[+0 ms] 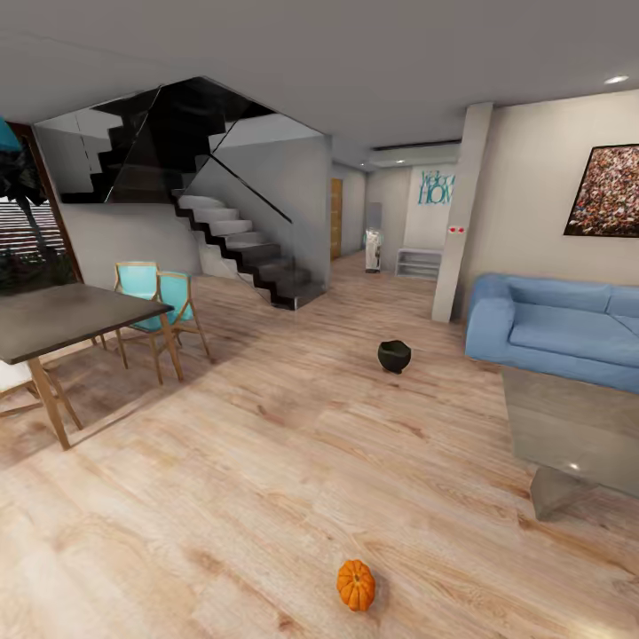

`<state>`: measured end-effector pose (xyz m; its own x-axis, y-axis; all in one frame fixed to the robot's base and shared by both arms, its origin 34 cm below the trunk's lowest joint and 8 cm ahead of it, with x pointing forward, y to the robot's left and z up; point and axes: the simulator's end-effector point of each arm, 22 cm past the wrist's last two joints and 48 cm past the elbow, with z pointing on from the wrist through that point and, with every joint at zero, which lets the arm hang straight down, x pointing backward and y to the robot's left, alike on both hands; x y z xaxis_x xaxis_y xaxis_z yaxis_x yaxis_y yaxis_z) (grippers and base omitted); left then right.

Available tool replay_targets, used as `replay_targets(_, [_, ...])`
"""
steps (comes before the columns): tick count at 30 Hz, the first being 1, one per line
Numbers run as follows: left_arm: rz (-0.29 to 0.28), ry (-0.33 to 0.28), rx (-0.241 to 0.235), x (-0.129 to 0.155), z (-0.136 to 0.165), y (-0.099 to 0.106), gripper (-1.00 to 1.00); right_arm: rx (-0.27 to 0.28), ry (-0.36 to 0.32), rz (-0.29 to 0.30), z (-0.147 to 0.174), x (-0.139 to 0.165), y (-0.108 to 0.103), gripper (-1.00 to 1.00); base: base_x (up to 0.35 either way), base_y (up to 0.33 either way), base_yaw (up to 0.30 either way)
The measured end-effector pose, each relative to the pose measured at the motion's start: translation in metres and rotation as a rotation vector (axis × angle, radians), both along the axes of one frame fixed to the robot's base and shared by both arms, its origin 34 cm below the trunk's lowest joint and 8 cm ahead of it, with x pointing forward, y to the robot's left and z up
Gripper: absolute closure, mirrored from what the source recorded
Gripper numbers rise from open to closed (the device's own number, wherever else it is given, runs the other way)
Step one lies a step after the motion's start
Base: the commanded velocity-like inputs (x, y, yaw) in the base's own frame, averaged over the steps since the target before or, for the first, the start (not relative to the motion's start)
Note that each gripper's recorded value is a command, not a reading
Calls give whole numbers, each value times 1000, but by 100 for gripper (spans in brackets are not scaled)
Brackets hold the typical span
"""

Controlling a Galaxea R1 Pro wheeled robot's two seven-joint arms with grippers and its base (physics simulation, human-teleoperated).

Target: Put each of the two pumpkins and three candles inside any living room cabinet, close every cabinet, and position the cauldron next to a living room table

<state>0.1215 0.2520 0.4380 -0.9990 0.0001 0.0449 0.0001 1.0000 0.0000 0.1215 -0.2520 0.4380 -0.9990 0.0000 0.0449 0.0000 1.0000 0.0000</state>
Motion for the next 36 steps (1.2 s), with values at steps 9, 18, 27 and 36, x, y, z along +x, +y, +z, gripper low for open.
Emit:
replay_targets(9, [-7,-13,-1,3,0,3,-100,12,-30,3,-1,19,9,-100,-34,-77,0])
replay_targets(18, [-8,-14,-2,3,0,2,-100,13,-31,2,-1,20,11,-100,-39,-100,122])
replay_targets(27, [-8,-14,-4,3,0,0,-100,11,-31,1,-1,20,12,-100,-21,-42,262])
replay_targets(36, [-8,-14,-4,3,0,0,-100,26,-33,-3,0,20,26,-100,-63,-74,274])
